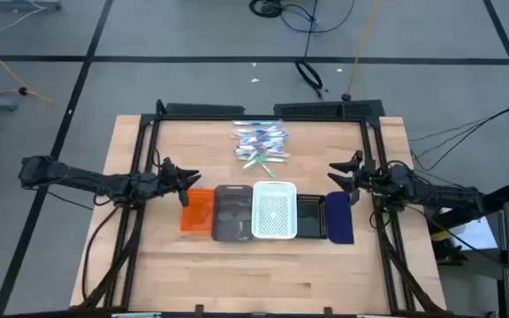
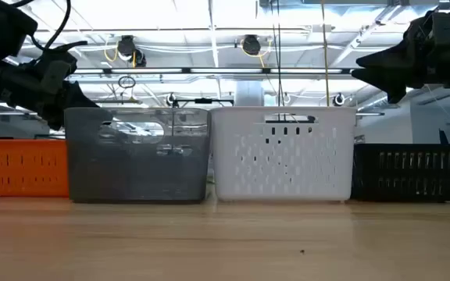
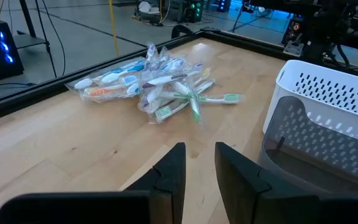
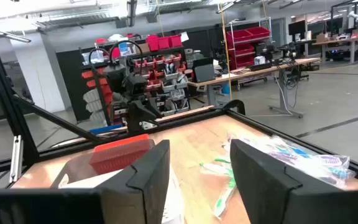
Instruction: Pick & Place Toothbrushes
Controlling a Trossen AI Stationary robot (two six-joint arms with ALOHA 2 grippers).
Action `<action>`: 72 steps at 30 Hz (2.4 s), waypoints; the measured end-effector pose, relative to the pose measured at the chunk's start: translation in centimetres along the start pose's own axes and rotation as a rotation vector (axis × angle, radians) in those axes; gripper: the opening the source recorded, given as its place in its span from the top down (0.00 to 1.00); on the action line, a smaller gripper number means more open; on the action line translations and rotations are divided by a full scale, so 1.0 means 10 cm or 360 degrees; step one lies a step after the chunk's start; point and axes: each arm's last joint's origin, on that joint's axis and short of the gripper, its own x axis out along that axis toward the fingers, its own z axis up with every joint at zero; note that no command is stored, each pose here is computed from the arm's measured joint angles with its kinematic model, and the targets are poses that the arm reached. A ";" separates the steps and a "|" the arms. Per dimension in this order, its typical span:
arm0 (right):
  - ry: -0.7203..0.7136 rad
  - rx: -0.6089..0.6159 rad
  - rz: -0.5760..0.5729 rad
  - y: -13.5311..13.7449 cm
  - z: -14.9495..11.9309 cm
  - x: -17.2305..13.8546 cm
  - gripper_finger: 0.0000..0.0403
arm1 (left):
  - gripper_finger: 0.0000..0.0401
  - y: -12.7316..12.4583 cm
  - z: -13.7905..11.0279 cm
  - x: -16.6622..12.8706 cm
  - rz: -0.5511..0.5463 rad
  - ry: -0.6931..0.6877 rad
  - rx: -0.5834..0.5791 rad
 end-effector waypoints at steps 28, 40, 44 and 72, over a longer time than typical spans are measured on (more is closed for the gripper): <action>0.0000 0.0000 0.0000 0.00 0.00 0.00 0.60 | 0.79 0.00 0.00 0.00 0.0000 0.0000 0.0000; 0.0000 0.0000 0.0000 0.00 0.00 0.00 0.60 | 0.79 0.00 0.00 0.00 0.0000 0.0000 0.0000; -0.0001 0.0000 0.0000 0.00 0.00 0.00 0.60 | 0.79 0.00 0.00 0.00 0.0000 0.0000 0.0000; -0.0362 0.0048 0.0056 0.03 0.22 -0.03 0.60 | 0.79 -0.03 0.12 -0.01 -0.0043 -0.0172 -0.0103</action>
